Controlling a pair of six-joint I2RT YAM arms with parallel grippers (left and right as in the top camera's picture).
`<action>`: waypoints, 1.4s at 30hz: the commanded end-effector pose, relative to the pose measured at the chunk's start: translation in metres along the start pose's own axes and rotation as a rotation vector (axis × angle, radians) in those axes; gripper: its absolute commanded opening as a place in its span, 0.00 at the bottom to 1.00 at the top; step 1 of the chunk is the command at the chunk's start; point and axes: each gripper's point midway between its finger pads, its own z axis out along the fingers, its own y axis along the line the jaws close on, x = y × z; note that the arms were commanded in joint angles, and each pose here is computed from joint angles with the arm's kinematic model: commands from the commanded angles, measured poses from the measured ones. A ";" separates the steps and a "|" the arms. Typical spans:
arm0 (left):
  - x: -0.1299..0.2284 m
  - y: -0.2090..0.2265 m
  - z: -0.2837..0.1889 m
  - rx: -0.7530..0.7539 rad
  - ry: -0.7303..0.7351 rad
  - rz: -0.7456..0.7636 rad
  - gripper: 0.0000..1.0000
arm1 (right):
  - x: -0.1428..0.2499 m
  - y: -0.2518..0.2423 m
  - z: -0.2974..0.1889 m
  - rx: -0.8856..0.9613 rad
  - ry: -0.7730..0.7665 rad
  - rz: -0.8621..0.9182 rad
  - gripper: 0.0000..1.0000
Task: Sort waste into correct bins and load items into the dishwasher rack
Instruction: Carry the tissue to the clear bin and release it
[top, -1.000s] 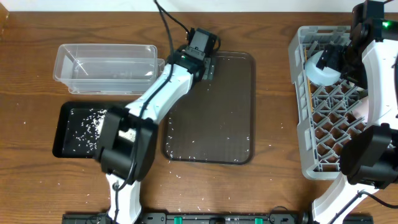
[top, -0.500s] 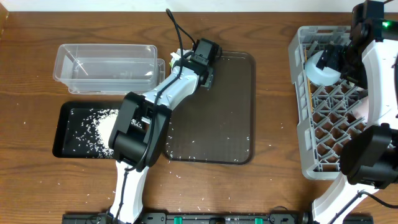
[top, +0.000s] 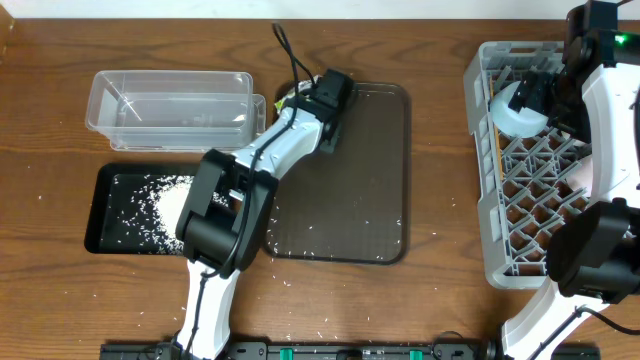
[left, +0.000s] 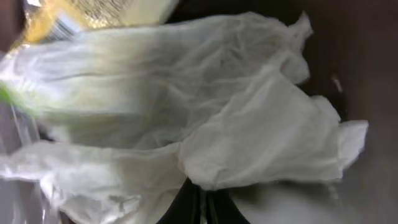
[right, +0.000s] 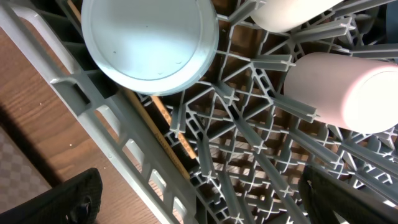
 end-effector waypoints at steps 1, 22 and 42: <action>-0.008 -0.007 -0.049 0.026 -0.054 -0.011 0.06 | -0.002 -0.003 -0.009 0.005 -0.025 0.019 0.99; -0.043 0.161 -0.192 -0.135 -0.406 -0.678 0.06 | -0.002 -0.003 -0.009 0.005 -0.025 0.019 0.99; -0.013 0.205 -0.118 0.128 -0.177 -0.848 0.59 | -0.002 -0.003 -0.009 0.005 -0.025 0.019 0.99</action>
